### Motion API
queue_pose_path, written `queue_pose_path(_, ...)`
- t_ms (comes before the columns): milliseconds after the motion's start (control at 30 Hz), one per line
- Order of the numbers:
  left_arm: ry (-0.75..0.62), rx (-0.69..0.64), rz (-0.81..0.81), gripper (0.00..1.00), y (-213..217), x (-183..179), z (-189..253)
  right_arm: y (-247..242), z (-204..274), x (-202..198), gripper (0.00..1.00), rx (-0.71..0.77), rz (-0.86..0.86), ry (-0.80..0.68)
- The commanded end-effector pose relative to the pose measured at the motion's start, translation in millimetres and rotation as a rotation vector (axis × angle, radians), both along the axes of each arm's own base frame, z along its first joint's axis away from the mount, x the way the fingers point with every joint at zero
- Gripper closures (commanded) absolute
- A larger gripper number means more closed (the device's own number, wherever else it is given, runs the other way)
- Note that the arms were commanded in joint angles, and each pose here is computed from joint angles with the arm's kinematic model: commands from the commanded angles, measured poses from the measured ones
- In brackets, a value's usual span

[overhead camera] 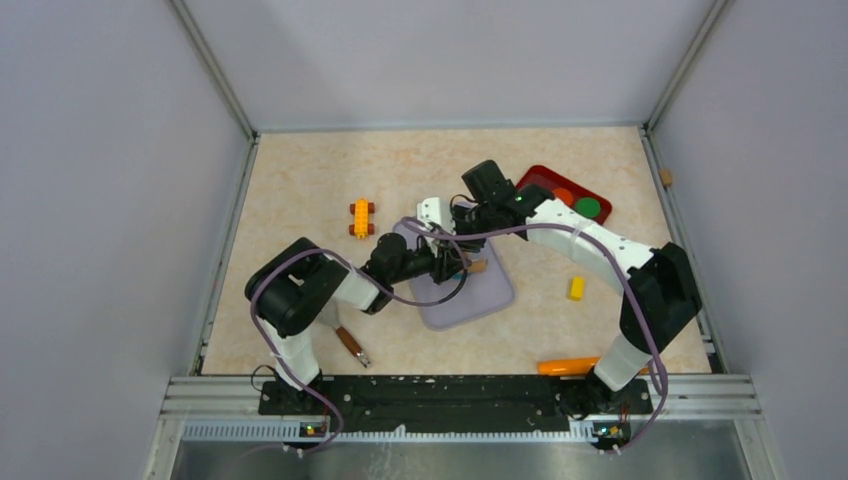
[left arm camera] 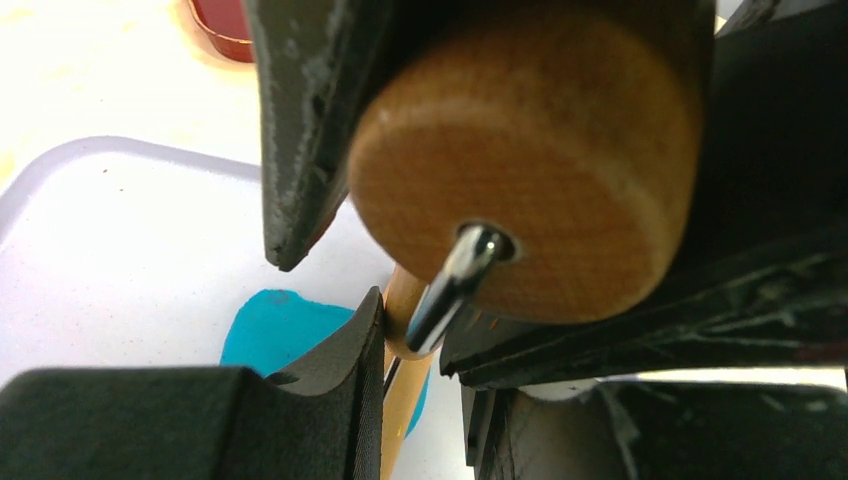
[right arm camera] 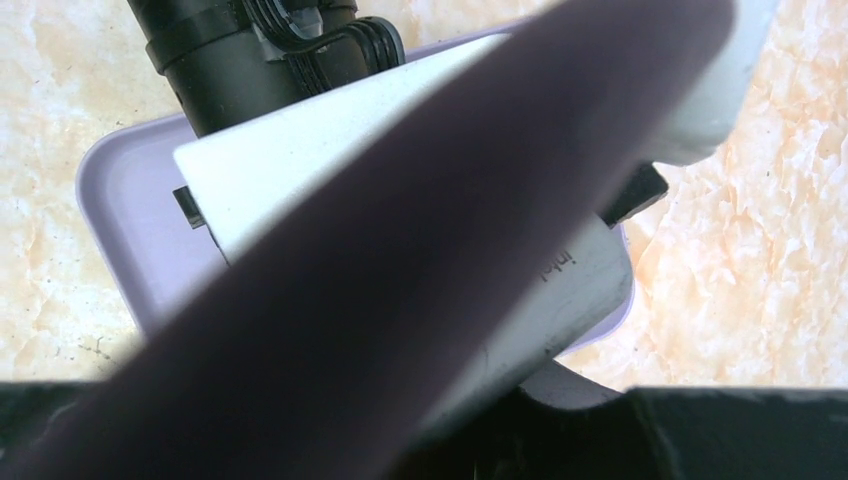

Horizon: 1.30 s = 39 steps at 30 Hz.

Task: Roll out the dumpling wrappers from the dough

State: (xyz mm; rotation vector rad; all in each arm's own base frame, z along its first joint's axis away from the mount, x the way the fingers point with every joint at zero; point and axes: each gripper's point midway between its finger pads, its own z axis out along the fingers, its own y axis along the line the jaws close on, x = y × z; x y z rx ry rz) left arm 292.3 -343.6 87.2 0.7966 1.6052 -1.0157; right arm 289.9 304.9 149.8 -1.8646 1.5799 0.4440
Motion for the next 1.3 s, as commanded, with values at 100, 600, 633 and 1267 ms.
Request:
queue_pose_path(100, 0.178, 0.029, 0.010, 1.00, 1.3, -19.0, -23.7, -16.5, -37.5, -77.0, 1.00, -0.104, 0.052, 0.297)
queue_pose_path(600, 0.201, 0.020, -0.025, 1.00, -6.7, -37.6, -22.0, -16.1, -34.3, -78.5, 1.00, -0.101, 0.054, 0.304)
queue_pose_path(633, 0.189, 0.015, -0.026, 1.00, -7.4, -36.6, -18.0, -15.9, -31.8, -77.1, 1.00, -0.101, 0.051, 0.298)
queue_pose_path(1267, -0.053, 0.036, 0.110, 1.00, 10.7, 86.6, 52.4, -2.5, 20.5, 17.6, 1.00, -0.006, -0.130, 0.002)
